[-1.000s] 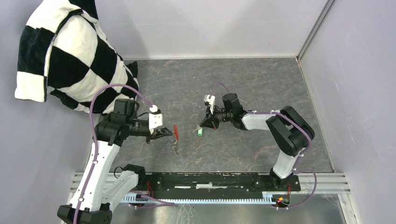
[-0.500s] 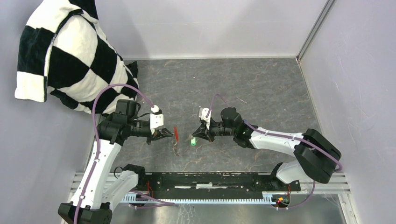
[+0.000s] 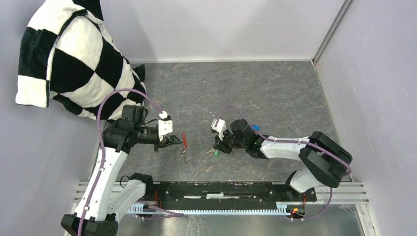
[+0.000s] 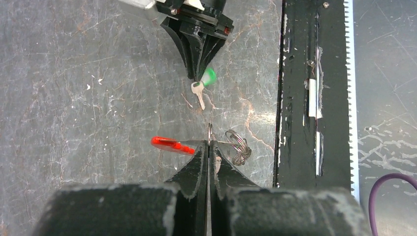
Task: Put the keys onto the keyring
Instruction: Move the key to the center of the board.
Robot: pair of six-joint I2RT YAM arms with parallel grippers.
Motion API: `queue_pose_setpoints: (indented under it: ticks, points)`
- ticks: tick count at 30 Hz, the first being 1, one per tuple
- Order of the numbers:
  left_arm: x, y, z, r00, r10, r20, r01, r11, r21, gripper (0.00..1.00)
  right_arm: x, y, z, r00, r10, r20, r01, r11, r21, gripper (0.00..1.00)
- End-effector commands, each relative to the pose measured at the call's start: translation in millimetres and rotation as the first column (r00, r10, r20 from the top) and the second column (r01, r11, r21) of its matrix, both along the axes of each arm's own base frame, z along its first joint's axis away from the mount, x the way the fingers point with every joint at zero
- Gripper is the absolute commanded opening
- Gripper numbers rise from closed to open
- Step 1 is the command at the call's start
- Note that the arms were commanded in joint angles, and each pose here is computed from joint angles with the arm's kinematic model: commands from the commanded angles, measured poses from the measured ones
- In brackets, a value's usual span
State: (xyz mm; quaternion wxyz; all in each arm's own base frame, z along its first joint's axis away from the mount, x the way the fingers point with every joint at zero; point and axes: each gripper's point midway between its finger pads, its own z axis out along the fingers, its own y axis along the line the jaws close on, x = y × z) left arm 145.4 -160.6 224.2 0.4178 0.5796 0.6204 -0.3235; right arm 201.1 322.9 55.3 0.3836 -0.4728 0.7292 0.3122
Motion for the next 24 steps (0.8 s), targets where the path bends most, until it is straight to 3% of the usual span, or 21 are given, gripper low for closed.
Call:
queue_pose_setpoints:
  ticks: [1,4,7,10,11,12,13,15,17,19,24]
  points:
    - [0.4,-0.6,13.2,0.999,0.006,0.035,-0.006,1.0,-0.016,0.02,13.3,9.8,14.1,0.999,-0.019,0.045,0.017,0.999,0.044,0.24]
    - [-0.2,0.5,12.8,0.999,0.011,0.042,-0.011,1.0,-0.01,0.02,18.4,6.1,16.6,0.998,-0.043,0.053,0.042,0.999,0.023,0.39]
    - [-0.8,0.6,14.4,0.999,0.013,0.047,-0.012,1.0,-0.013,0.02,30.8,0.1,36.5,0.99,-0.102,0.096,0.101,0.995,0.019,0.44]
    - [-1.1,0.0,16.8,0.999,0.014,0.042,-0.013,1.0,-0.018,0.02,39.1,-5.9,89.1,0.967,-0.18,0.178,0.159,0.979,0.128,0.54]
    - [-0.7,-0.2,17.3,0.999,0.015,0.041,-0.014,1.0,-0.019,0.02,43.6,-13.7,104.2,0.948,-0.264,0.177,0.229,0.953,0.198,0.63]
    - [-0.6,-0.4,17.8,0.999,0.015,0.039,-0.014,1.0,-0.021,0.02,45.5,-20.0,119.4,0.932,-0.33,0.148,0.284,0.921,0.267,0.96]
    - [-0.2,-0.4,18.3,0.999,0.015,0.041,-0.014,1.0,-0.02,0.02,43.9,-25.3,119.5,0.925,-0.359,0.123,0.313,0.905,0.289,0.98]
    - [0.4,-0.2,17.9,0.999,0.014,0.045,-0.013,1.0,-0.017,0.02,33.8,-26.0,107.6,0.936,-0.345,0.072,0.306,0.896,0.322,0.98]
    - [1.2,0.1,18.2,0.999,0.014,0.05,-0.013,1.0,-0.015,0.02,22.9,-18.0,77.7,0.965,-0.262,0.028,0.25,0.942,0.222,0.98]
    - [0.8,-0.1,17.7,0.999,0.014,0.046,-0.013,1.0,-0.016,0.02,24.9,-19.4,60.7,0.959,-0.283,0.006,0.28,0.95,0.14,0.98]
    - [-2.3,-1.2,13.9,1.0,0.006,0.028,-0.005,1.0,-0.024,0.03,31.1,-21.9,47.1,0.925,-0.377,-0.044,0.38,0.918,0.118,0.65]
